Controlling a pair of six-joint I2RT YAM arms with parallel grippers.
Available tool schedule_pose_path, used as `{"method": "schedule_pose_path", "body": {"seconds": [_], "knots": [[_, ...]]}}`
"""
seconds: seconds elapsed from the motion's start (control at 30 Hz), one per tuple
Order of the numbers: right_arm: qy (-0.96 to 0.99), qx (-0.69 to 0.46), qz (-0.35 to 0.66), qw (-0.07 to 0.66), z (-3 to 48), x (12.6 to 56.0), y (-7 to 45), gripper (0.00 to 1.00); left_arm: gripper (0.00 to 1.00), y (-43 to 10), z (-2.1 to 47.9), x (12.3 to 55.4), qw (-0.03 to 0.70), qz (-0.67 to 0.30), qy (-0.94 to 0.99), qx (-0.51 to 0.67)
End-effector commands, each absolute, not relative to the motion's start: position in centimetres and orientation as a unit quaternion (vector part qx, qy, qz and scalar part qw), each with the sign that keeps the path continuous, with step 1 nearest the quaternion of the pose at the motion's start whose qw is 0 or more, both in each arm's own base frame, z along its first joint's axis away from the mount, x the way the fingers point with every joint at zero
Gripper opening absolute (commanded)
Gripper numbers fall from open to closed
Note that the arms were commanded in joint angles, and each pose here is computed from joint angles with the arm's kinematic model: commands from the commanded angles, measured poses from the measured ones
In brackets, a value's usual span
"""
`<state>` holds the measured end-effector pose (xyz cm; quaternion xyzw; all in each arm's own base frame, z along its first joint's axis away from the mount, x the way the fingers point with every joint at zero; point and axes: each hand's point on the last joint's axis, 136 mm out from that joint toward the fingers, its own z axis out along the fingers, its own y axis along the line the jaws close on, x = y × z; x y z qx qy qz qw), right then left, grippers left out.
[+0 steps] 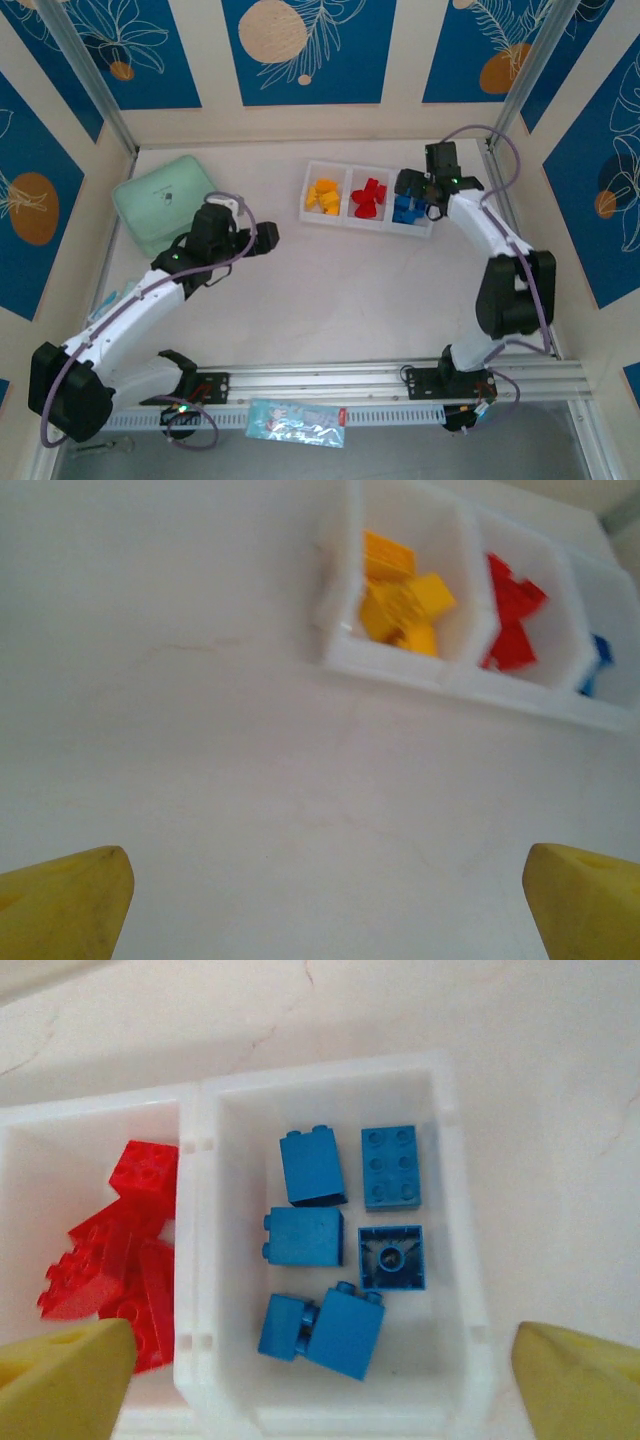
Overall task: Sort the legos into containers by color
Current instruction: Reset both arms
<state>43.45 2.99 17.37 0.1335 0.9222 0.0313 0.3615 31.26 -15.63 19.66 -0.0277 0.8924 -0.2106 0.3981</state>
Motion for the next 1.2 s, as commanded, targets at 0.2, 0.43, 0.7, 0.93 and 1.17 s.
{"method": "schedule_pose_path", "body": {"seconds": [0.2,0.43,0.7,0.93,1.17], "knots": [[0.872,0.135,-0.043,0.469,14.7,39.6,-1.5,0.99,0.99,-2.4,18.9,34.6,0.482,0.049,0.869,-0.100],[0.849,0.081,0.000,0.521,10.7,39.5,-1.0,0.99,0.99,-1.8,15.2,38.2,0.554,0.067,0.830,-0.009],[0.821,-0.049,0.091,0.561,9.8,39.5,4.2,0.99,0.99,-2.9,12.4,40.2,0.547,0.013,0.835,0.063],[0.828,-0.021,0.093,0.552,9.4,39.7,3.1,0.99,0.99,-2.7,9.7,38.5,0.604,-0.003,0.795,0.059],[0.827,-0.023,0.096,0.554,9.5,39.6,3.2,0.99,0.99,-1.0,9.5,39.3,0.591,0.030,0.806,0.017]]}}
